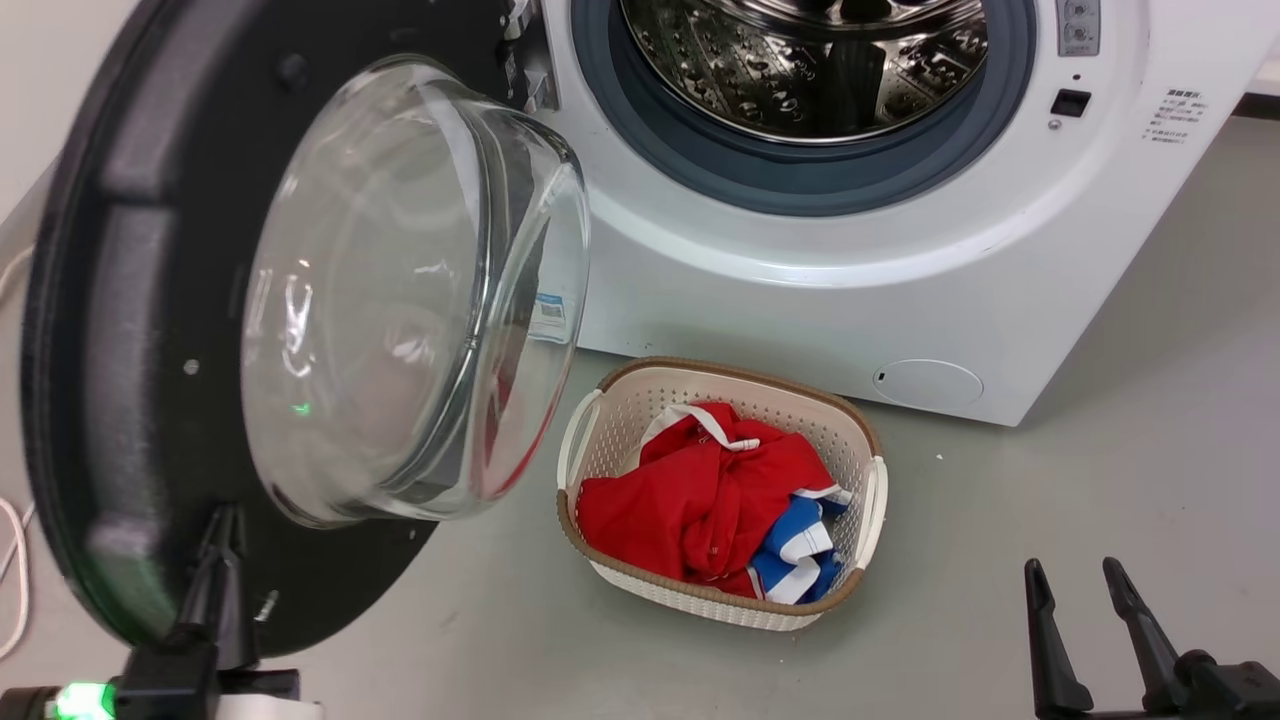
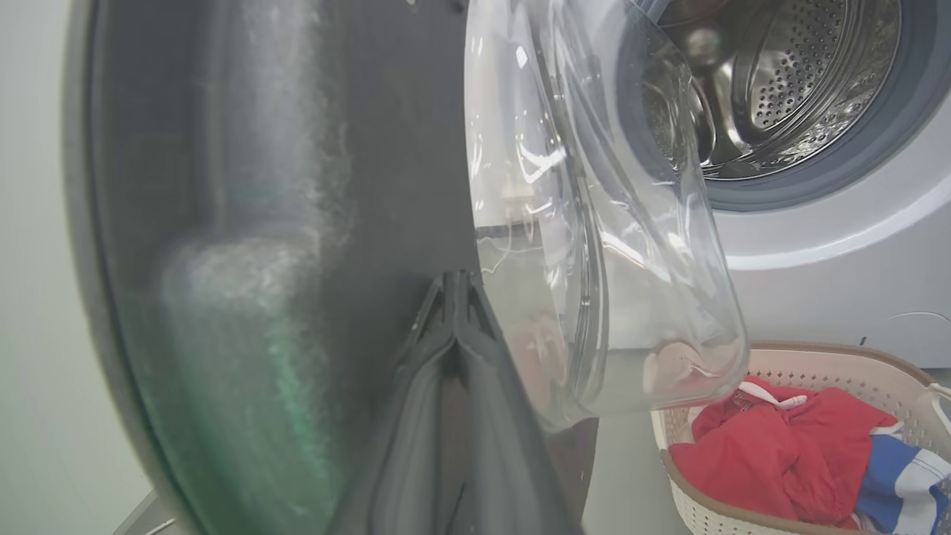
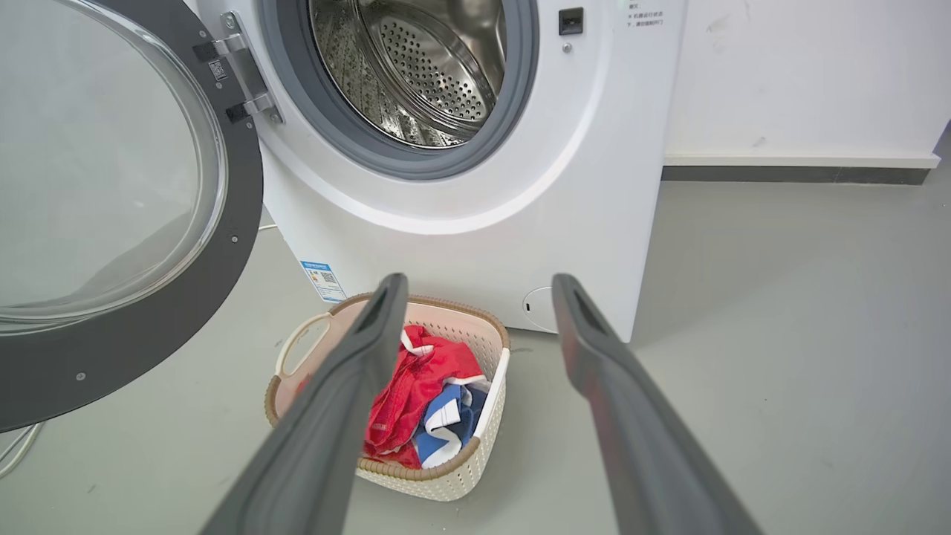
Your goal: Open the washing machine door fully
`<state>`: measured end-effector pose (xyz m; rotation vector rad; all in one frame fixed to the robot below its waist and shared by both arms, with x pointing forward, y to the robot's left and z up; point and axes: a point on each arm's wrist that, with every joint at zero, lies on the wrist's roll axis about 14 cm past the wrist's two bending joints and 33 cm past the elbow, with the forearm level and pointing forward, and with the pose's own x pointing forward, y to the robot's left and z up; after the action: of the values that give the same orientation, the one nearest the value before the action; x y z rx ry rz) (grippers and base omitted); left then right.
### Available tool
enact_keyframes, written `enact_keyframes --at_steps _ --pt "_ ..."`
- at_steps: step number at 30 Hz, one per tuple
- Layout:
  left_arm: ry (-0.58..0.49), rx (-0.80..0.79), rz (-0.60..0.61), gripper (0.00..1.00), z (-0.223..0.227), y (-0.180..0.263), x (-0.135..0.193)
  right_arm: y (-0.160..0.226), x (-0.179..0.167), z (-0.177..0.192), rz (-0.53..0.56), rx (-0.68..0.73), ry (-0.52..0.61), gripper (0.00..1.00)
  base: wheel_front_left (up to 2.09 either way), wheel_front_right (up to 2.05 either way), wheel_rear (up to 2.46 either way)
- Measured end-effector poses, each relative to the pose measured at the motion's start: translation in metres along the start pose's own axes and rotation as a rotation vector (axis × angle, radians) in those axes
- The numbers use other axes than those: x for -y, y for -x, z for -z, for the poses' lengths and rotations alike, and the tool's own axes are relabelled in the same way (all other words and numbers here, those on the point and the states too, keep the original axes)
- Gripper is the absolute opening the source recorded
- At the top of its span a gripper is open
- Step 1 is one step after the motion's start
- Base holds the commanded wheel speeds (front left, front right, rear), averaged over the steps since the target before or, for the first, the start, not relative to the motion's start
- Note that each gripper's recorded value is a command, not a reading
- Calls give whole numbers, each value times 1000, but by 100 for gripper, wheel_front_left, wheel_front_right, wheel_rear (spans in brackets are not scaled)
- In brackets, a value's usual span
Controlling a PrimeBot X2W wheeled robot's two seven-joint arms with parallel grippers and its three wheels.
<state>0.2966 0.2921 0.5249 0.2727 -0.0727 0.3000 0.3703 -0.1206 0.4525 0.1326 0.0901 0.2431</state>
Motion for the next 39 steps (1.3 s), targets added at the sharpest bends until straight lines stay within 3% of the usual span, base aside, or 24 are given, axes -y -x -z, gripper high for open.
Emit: enact_keyframes --at_steps 12,39 --pt "-51 -41 -142 0 13 -18 -55 -9 0 8 -6 -21 8 100 0 0 0" --pt "-131 -145 -294 0 45 -83 -142 -43 12 37 -10 -82 40 100 0 0 0"
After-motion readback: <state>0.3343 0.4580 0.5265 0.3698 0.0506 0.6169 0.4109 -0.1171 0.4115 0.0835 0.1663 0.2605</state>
